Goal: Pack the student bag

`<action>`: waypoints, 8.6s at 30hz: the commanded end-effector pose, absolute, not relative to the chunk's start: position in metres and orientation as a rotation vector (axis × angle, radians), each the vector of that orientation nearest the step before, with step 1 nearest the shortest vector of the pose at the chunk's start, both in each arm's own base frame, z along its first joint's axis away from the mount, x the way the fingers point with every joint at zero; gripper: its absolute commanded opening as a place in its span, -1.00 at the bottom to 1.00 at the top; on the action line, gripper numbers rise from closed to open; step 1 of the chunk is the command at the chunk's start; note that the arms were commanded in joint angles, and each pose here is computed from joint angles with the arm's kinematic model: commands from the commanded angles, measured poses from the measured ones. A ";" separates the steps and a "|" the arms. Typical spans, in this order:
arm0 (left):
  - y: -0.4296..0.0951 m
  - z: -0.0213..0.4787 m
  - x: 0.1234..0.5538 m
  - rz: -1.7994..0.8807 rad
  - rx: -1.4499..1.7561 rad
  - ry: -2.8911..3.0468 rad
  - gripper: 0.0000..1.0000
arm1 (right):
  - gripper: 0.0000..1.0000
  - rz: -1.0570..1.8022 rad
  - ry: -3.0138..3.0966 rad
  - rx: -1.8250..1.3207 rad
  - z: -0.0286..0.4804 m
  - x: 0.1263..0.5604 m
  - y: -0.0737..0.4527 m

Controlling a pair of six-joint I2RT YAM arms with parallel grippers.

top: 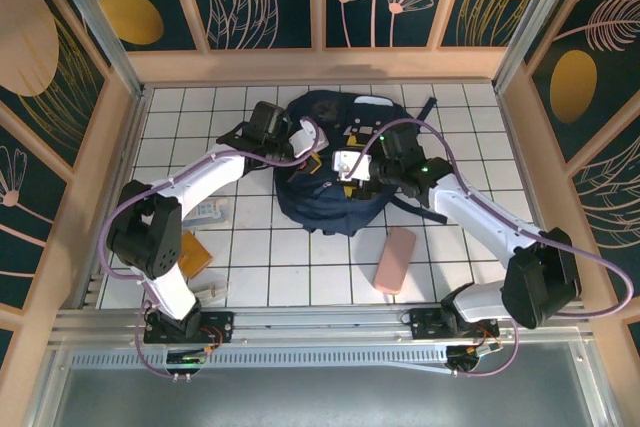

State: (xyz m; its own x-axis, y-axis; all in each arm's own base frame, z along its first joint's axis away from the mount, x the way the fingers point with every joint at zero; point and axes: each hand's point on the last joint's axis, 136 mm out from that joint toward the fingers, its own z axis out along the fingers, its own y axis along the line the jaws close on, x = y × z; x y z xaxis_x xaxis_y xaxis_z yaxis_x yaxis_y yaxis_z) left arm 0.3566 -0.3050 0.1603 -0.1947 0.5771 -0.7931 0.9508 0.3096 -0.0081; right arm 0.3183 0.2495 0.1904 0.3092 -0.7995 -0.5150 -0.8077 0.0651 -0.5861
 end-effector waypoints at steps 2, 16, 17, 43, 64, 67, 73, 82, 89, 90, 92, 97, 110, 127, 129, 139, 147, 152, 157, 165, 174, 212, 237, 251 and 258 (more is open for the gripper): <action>-0.317 0.198 0.344 -0.774 1.362 1.706 -1.00 | 0.85 -0.195 1.475 -1.620 0.201 0.354 0.239; -0.279 0.249 0.343 -0.821 0.896 1.818 -0.28 | -0.77 -0.121 1.450 -1.550 0.220 0.369 0.264; -0.273 0.248 0.337 -0.820 0.861 1.838 -0.18 | -0.77 -0.104 1.441 -1.550 0.223 0.367 0.265; -0.292 0.166 0.305 -1.317 0.540 2.269 -0.03 | -0.78 0.091 1.445 -1.544 0.226 0.358 0.286; -0.305 0.170 0.292 -1.527 0.566 2.199 0.02 | -0.79 0.141 1.392 -1.578 0.232 0.347 0.296; -0.309 0.179 0.291 -1.565 0.607 2.148 -0.02 | -0.79 0.166 1.355 -1.625 0.229 0.337 0.303; -0.311 0.179 0.297 -1.542 0.630 2.148 -0.19 | -0.79 0.161 1.360 -1.652 0.223 0.335 0.306; -0.315 0.174 0.300 -1.549 0.660 2.144 -0.61 | -0.80 0.127 1.378 -1.664 0.218 0.334 0.302; -0.288 0.170 0.318 -1.337 0.636 2.169 -1.00 | -0.82 0.054 1.390 -1.701 0.211 0.337 0.289; -0.277 0.167 0.326 -1.274 0.596 2.188 -1.00 | -0.82 0.052 1.389 -1.694 0.212 0.337 0.286; -0.253 0.157 0.338 -1.114 0.540 2.227 -1.00 | -0.88 0.070 1.399 -1.654 0.219 0.340 0.282; -0.188 0.127 0.353 -0.756 0.394 2.291 -1.00 | -0.92 0.138 1.385 -1.580 0.236 0.340 0.280; -0.112 0.112 0.384 -0.348 0.021 2.256 -1.00 | -1.00 0.184 1.165 -1.552 0.272 0.296 0.278; -0.124 0.120 0.448 -0.449 0.278 2.164 -1.00 | -1.00 0.218 0.890 -1.659 0.288 0.254 0.310; -0.134 0.111 0.462 -0.517 0.279 2.210 -1.00 | -1.00 0.223 0.859 -1.659 0.296 0.250 0.315; -0.134 0.101 0.491 -0.540 0.266 2.207 -1.00 | -1.00 0.271 0.810 -1.631 0.320 0.241 0.318; -0.149 0.172 0.457 -0.575 0.504 1.944 0.07 | -1.00 0.277 1.007 -1.482 0.323 0.292 0.300; -0.146 0.187 0.398 -0.382 0.840 1.761 0.63 | -1.00 0.321 1.068 -1.408 0.329 0.315 0.287; -0.163 0.185 0.335 -0.356 1.195 1.527 0.65 | -1.00 0.372 1.134 -1.340 0.327 0.336 0.282; -0.201 0.204 0.322 -0.211 1.337 1.338 0.98 | -1.00 0.460 1.058 -1.444 0.319 0.326 0.299; -0.211 0.239 0.347 -0.110 1.263 1.245 0.97 | -1.00 0.419 1.100 -1.503 0.298 0.320 0.305; -0.208 0.260 0.419 0.078 1.085 1.424 -1.00 | 0.99 0.493 1.824 -0.353 0.321 0.345 0.249; -0.226 0.320 0.452 0.150 0.705 1.628 -1.00 | 0.99 0.260 3.030 0.578 0.037 0.133 0.141; -0.266 0.294 0.431 -0.182 0.744 1.744 -1.00 | 0.36 0.167 3.004 0.476 0.016 0.150 0.141; -0.258 0.290 0.413 -0.194 0.758 1.756 -1.00 | 0.14 0.246 2.912 0.480 0.045 0.165 0.148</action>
